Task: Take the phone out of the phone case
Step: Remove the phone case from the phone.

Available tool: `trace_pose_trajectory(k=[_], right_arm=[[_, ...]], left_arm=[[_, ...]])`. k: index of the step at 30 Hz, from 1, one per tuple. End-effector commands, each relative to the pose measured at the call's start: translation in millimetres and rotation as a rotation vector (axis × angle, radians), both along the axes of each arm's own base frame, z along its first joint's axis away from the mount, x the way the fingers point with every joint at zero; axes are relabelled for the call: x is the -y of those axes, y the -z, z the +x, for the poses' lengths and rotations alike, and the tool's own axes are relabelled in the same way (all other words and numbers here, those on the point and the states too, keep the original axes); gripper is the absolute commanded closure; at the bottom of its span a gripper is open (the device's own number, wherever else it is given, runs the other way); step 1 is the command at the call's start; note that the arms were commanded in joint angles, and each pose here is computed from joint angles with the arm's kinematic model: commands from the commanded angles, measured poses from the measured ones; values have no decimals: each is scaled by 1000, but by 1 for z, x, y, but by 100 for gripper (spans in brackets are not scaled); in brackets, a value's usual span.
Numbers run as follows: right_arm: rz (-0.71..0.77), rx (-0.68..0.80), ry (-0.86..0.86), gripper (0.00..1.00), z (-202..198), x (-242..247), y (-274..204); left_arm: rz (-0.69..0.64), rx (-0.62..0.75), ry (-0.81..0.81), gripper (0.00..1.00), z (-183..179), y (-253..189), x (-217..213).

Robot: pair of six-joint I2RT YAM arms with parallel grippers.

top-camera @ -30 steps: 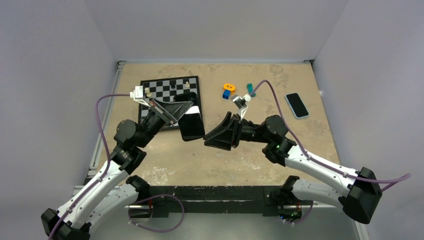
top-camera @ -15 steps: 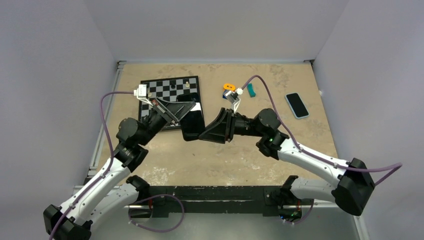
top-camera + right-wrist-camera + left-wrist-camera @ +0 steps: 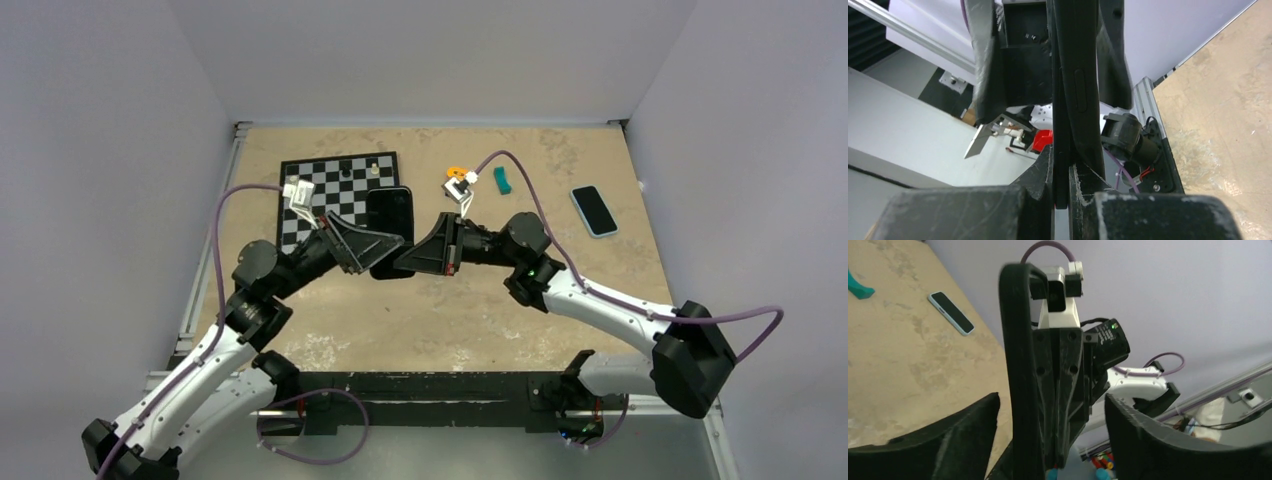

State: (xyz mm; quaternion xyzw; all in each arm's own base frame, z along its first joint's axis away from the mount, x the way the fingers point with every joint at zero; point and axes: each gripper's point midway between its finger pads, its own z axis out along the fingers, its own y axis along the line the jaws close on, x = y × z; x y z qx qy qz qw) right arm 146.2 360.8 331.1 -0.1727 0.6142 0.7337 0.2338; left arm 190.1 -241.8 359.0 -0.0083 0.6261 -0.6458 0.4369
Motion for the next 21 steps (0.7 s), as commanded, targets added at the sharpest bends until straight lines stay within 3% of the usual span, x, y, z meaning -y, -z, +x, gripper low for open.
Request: trace_pose_trajectory(k=[1, 6, 8, 13, 21], right_arm=[[157, 71, 21, 100, -3, 21, -43], [191, 57, -20, 100, -12, 35, -45], [198, 43, -29, 100, -14, 39, -42], [226, 45, -62, 100, -23, 45, -44], [254, 71, -92, 100, -28, 47, -54]], left_arm=[[126, 151, 41, 12, -26, -4, -7], [228, 270, -11, 4, -36, -1, -23], [252, 323, -10, 8, -43, -1, -27], [291, 348, 43, 31, -53, 11, -25], [263, 382, 190, 46, -68, 9, -10]])
